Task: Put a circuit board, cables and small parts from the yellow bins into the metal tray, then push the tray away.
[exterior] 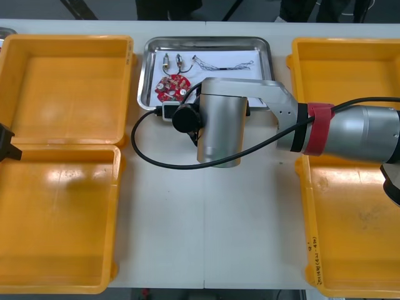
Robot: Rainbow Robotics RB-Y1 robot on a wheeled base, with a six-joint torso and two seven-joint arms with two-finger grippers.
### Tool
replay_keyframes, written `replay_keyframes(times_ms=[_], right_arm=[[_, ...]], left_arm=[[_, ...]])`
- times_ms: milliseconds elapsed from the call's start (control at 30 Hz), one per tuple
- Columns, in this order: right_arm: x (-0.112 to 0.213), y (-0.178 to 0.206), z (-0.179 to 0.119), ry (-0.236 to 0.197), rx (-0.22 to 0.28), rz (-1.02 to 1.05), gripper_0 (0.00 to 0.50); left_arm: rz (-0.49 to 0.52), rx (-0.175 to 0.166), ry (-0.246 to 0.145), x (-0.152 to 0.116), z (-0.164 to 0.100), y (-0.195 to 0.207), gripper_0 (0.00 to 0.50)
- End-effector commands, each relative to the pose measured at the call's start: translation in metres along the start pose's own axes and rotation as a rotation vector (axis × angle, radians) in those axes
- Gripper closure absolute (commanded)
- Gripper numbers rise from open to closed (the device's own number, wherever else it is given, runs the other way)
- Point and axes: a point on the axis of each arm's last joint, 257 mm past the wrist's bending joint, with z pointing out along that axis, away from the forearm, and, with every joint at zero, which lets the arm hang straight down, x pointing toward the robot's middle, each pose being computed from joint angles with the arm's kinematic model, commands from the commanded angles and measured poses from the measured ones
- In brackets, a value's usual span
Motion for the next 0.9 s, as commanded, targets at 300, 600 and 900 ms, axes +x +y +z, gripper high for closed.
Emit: replay_keyframes(times_ms=[300,600,900], right_arm=[[-0.018,-0.041,0.001,-0.041,0.098,-0.091,0.5],[-0.017,-0.05,0.011,-0.062,0.112,-0.087,0.5],[-0.015,-0.057,0.019,-0.071,0.121,-0.077,0.471]], left_arm=[[0.095,-0.061,-0.025,-0.004,-0.015,0.02,0.0],[0.095,-0.061,-0.025,-0.004,-0.015,0.02,0.0],[0.095,-0.061,-0.025,-0.004,-0.015,0.02,0.0]])
